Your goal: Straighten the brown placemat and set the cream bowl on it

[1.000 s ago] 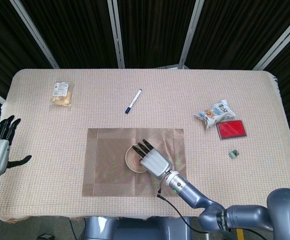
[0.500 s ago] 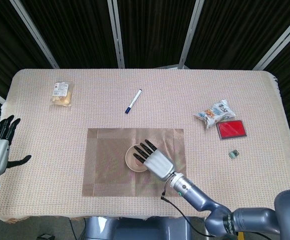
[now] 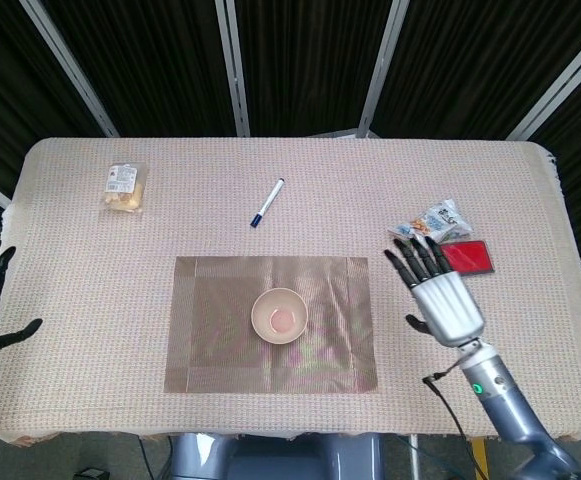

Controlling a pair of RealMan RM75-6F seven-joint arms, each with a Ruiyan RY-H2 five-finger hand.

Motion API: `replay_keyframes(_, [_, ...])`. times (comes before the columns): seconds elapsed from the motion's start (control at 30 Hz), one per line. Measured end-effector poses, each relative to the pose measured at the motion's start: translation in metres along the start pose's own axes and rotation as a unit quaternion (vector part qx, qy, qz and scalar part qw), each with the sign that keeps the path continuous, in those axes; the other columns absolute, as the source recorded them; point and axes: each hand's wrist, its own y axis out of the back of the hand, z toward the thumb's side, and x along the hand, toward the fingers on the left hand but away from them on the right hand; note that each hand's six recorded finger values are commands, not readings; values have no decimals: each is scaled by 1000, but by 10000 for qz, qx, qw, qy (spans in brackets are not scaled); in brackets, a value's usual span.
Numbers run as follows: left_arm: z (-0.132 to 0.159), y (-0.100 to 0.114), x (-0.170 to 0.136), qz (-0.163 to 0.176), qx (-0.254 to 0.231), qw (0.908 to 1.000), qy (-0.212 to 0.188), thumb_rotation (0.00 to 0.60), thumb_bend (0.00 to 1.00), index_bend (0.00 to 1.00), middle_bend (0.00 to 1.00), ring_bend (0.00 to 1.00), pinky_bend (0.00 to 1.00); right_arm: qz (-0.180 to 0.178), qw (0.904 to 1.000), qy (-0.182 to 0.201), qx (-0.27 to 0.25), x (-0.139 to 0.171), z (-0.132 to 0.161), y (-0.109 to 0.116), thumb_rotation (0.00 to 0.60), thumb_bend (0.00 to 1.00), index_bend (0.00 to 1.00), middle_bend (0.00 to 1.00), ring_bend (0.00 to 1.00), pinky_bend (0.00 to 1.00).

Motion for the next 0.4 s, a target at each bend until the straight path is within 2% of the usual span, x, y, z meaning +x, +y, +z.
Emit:
replay_keyframes(0.17, [-10,-9,-11,-28,112,9999,30,600,0,0,0,0,0,-240,9967,-776,13,34,-64,3,600,0,0,0,0,0])
replay_keyframes(0.4, [-10,-19,-19,-106,109,9998,-92,600,0,0,0,0,0,-374,9920,-1199,124,66,-113,-8,600,0,0,0,0,0])
